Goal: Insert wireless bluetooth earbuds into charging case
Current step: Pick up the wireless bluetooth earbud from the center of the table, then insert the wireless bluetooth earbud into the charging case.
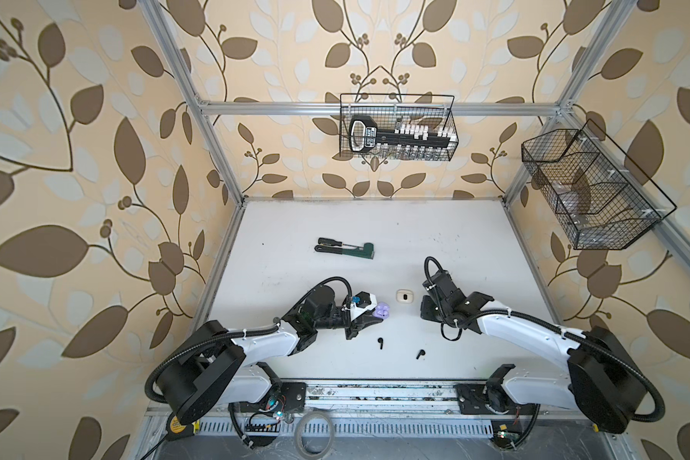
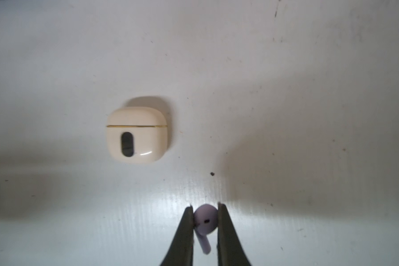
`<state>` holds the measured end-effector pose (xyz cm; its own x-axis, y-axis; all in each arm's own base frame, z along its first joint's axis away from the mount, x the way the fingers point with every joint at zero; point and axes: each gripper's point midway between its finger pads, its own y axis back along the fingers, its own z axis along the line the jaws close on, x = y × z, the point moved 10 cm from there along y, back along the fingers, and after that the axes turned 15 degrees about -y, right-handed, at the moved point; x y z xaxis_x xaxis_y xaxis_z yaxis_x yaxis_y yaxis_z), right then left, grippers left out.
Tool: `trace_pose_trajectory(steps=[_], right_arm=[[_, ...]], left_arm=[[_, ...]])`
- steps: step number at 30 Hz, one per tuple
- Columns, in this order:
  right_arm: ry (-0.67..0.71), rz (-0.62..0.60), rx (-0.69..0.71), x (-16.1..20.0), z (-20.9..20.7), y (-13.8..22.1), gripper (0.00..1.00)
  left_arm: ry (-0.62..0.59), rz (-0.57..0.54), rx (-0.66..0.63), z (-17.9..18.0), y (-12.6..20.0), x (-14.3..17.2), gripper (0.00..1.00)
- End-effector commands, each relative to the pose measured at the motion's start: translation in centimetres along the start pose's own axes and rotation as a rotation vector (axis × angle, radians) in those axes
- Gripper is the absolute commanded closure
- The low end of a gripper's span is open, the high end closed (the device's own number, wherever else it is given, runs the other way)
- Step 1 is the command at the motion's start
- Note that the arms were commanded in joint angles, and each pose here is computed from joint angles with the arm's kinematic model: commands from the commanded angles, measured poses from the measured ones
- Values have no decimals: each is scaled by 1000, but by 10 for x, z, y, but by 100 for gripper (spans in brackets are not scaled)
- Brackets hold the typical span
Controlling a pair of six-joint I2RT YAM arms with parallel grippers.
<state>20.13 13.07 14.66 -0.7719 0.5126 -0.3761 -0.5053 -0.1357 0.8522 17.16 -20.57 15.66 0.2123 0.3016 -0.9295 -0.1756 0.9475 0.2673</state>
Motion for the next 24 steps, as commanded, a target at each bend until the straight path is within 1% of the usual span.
trace_pose_trajectory(steps=[1,4,6,10,13,18,24], right_arm=[[-57,-73,-70,-1,5,13,85],[-66,-117,-140,-1,12,29,85],[-65,-147,-181,0,16,40,85],[-72,-201,-245,2,21,58,85],[-75,-243,-317,3,27,73,84],[-56,-319,-448,12,45,99,83],[-49,-376,-556,20,63,114,83]], left_arm=[[-58,-76,-38,12,-11,-17,100],[-43,-102,-41,14,-22,-19,100],[-21,-101,-36,15,-31,-14,100],[14,-121,-66,20,-38,-15,100],[39,-141,-78,23,-40,-17,100],[69,-234,-63,22,-41,-25,100],[99,-349,-70,21,-39,-30,100]])
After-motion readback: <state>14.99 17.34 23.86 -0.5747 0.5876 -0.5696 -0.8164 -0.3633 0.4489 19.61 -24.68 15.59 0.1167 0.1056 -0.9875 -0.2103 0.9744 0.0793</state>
